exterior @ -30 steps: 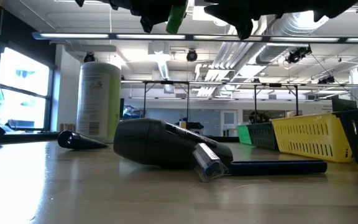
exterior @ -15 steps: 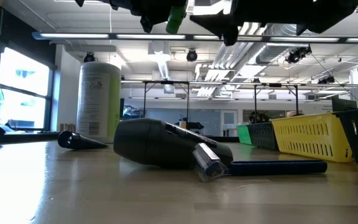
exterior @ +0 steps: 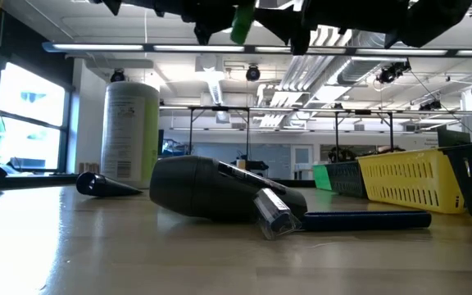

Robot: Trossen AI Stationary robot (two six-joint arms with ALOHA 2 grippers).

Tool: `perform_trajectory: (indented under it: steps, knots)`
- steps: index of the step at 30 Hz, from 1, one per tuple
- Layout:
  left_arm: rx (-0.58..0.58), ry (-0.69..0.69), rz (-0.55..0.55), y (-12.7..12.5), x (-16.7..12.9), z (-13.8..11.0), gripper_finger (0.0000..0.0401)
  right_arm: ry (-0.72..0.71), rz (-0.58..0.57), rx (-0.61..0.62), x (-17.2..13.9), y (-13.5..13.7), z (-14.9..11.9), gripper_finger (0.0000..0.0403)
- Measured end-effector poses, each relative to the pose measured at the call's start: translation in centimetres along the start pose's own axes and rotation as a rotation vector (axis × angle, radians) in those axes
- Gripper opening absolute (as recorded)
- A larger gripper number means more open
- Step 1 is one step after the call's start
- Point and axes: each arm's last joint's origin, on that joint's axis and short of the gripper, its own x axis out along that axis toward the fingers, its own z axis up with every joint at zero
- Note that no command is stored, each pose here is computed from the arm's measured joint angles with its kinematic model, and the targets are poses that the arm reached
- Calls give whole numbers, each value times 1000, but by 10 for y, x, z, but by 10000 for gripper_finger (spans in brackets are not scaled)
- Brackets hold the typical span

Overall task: Pick & Place Travel size toiletries
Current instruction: Put the green shampoo into the top black basket

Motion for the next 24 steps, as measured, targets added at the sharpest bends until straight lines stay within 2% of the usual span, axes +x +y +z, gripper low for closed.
perform_trajectory:
  steps: [20, 24]
  knots:
    - [0, -16, -7, 0, 8, -4, 175, 16, 7, -1, 0, 1, -2, 348]
    - [-3, -32, -10, 0, 9, -4, 175, 6, 55, -1, 0, 3, 0, 348]
